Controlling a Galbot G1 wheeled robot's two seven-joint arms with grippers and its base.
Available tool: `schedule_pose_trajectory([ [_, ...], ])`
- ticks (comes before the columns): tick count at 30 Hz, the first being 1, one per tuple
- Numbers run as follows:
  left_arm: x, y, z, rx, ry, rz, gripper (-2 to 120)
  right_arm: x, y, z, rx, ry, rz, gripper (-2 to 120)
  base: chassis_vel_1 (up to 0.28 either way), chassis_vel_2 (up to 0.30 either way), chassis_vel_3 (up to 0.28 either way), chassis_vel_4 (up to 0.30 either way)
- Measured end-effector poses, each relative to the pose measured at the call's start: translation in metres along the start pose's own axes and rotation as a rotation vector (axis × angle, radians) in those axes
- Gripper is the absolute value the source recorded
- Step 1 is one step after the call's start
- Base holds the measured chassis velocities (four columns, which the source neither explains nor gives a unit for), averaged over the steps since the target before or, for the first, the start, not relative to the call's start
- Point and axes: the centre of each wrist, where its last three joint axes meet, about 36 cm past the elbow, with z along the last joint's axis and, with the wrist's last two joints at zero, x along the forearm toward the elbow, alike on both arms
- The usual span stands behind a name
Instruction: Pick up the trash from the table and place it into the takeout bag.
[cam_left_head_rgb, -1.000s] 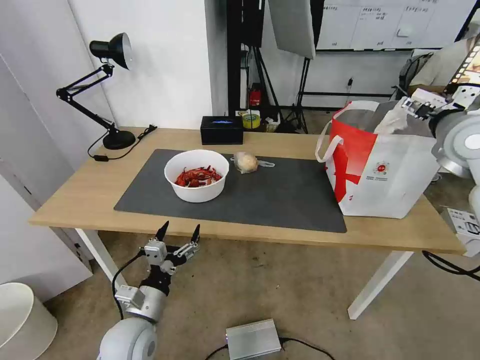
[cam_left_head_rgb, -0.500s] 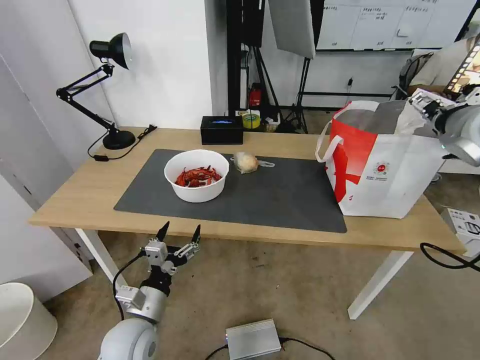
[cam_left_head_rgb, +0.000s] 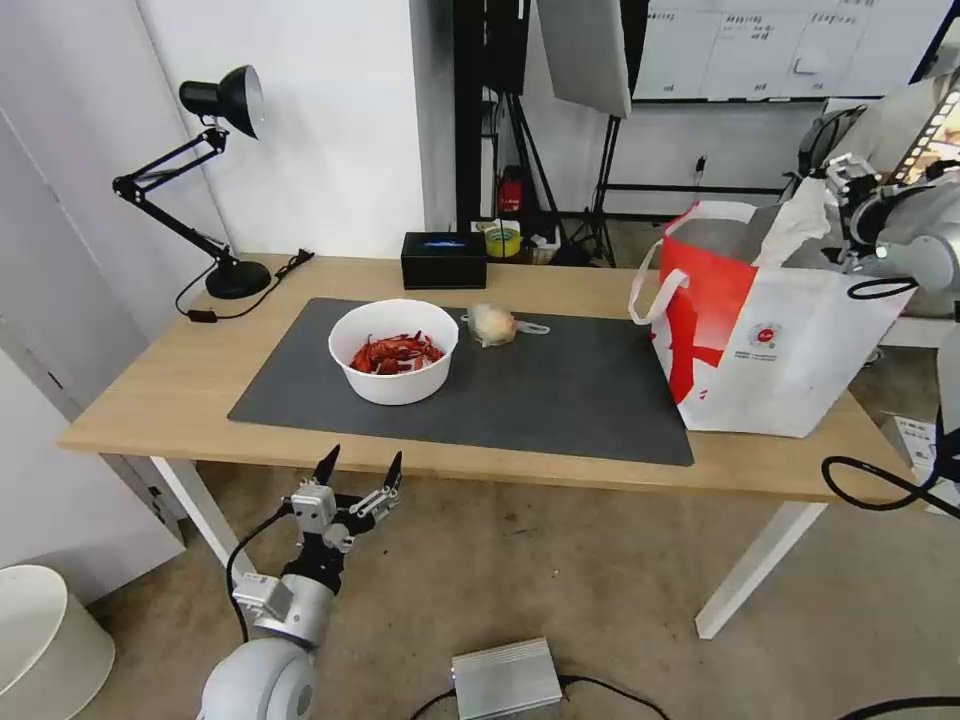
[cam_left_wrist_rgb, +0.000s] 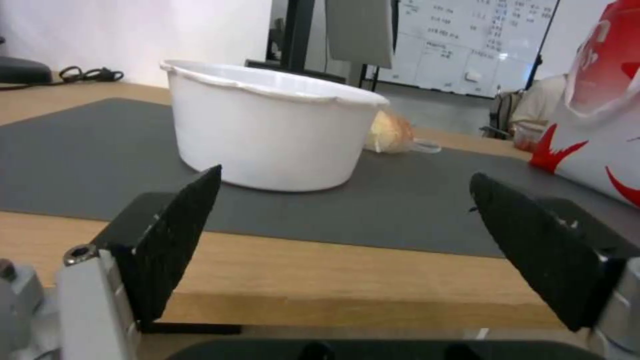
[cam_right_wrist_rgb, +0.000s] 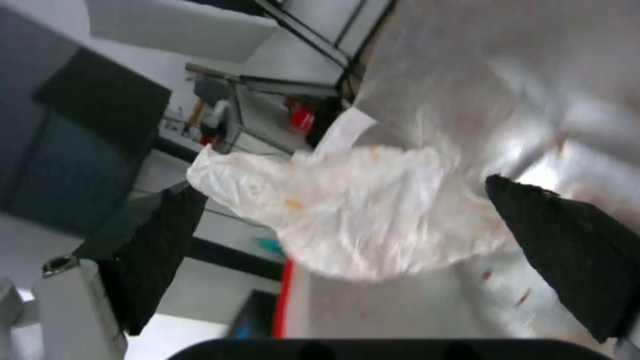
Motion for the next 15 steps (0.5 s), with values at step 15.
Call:
schedule_pose_trajectory([
  [15, -0.001, 0.000, 0.003, 0.003, 0.004, 0.002, 100, -0.003, 0.019, -0.002, 0.025, -0.033, 0.061, 100, 0.000, 0.000, 0.000, 0.000],
])
